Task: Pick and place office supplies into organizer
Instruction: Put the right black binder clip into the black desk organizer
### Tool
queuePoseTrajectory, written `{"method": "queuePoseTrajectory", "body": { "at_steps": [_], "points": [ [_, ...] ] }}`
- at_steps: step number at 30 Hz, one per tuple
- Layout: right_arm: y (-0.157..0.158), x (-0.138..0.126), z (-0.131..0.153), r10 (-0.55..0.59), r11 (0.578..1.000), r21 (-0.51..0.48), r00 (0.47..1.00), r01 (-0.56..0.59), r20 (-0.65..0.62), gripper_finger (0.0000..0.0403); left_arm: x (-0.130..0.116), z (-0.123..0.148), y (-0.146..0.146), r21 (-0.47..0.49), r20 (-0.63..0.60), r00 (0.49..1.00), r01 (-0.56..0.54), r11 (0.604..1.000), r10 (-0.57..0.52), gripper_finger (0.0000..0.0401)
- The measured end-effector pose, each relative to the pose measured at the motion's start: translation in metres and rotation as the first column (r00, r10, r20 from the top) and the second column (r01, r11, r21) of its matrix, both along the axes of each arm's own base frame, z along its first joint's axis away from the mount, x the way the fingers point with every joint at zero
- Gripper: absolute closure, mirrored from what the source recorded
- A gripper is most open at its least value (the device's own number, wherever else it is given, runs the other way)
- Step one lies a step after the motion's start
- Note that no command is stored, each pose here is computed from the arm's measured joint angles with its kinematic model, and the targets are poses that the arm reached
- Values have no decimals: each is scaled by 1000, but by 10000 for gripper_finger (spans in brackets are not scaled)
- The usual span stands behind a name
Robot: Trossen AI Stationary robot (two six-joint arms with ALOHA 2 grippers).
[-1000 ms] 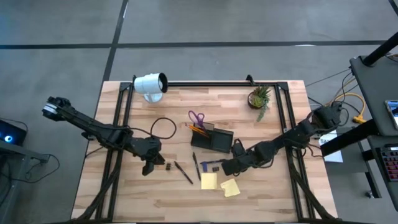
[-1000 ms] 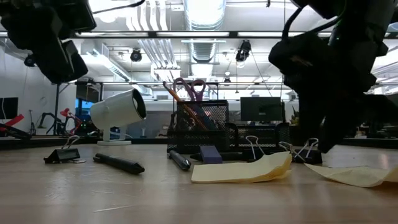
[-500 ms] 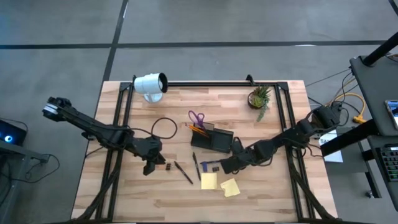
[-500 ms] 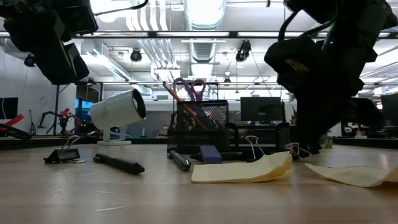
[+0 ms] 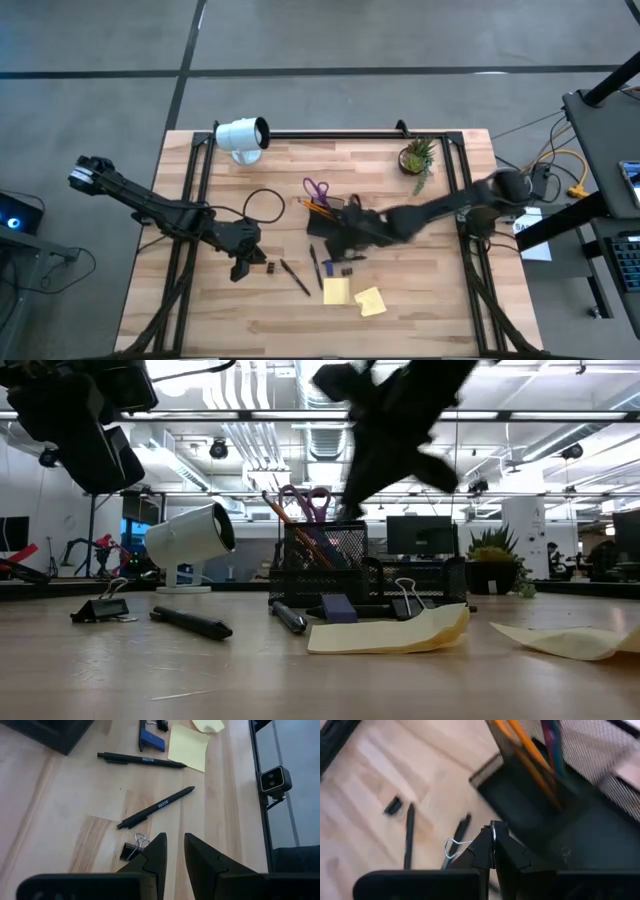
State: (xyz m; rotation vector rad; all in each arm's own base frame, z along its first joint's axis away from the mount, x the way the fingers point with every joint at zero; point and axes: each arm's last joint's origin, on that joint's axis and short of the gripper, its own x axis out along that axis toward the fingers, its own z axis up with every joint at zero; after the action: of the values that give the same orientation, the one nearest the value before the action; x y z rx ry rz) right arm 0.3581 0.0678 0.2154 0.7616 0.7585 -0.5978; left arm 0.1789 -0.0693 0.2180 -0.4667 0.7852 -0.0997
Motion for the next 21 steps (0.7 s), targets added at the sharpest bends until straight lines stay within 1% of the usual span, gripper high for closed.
{"method": "queuePoseTrajectory", "body": {
  "at_steps": [3, 6, 8, 10, 12, 14, 17, 18, 19, 21],
  "points": [
    [-15, 22, -12, -10, 1000, -15, 999, 10, -34, 395, -1, 1, 1, 2, 1, 1000, -3, 1000, 3, 351],
    [-23, 40, -24, -24, 1000, -12, 997, 23, -76, 395, -3, 0, 1, 8, -8, 1000, -5, 1000, 5, 351],
    [-24, 48, -27, -59, 998, -8, 994, 59, -95, 395, -4, 0, 2, 18, -18, 1000, -11, 1000, 11, 351],
    [-24, 54, -29, -119, 993, -21, 986, 118, -118, 395, -5, 0, 2, 17, -11, 1000, -12, 1000, 13, 351],
    [-22, 58, -28, -202, 979, -45, 972, 198, -119, 395, -6, 1, 3, 17, -12, 1000, -13, 1000, 13, 351],
    [-21, 61, -24, -290, 956, -70, 951, 284, -111, 395, -6, 1, 3, 16, -8, 1000, -12, 1000, 12, 351],
    [-17, 60, -21, -435, 898, -119, 895, 424, -94, 394, -7, 1, 3, 26, -12, 1000, -5, 1000, 5, 351],
    [-16, 60, -22, -466, 882, -134, 880, 452, -97, 394, -8, 2, 3, 30, -8, 1000, 0, 1000, 0, 351],
    [-14, 61, -22, -471, 879, -130, 876, 458, -103, 394, -9, 2, 4, 33, -9, 1000, 2, 999, -2, 351],
    [-10, 65, -23, -445, 894, -108, 888, 434, -116, 394, -9, 3, 4, 34, -5, 1000, 4, 999, -4, 351]
  ]
}}
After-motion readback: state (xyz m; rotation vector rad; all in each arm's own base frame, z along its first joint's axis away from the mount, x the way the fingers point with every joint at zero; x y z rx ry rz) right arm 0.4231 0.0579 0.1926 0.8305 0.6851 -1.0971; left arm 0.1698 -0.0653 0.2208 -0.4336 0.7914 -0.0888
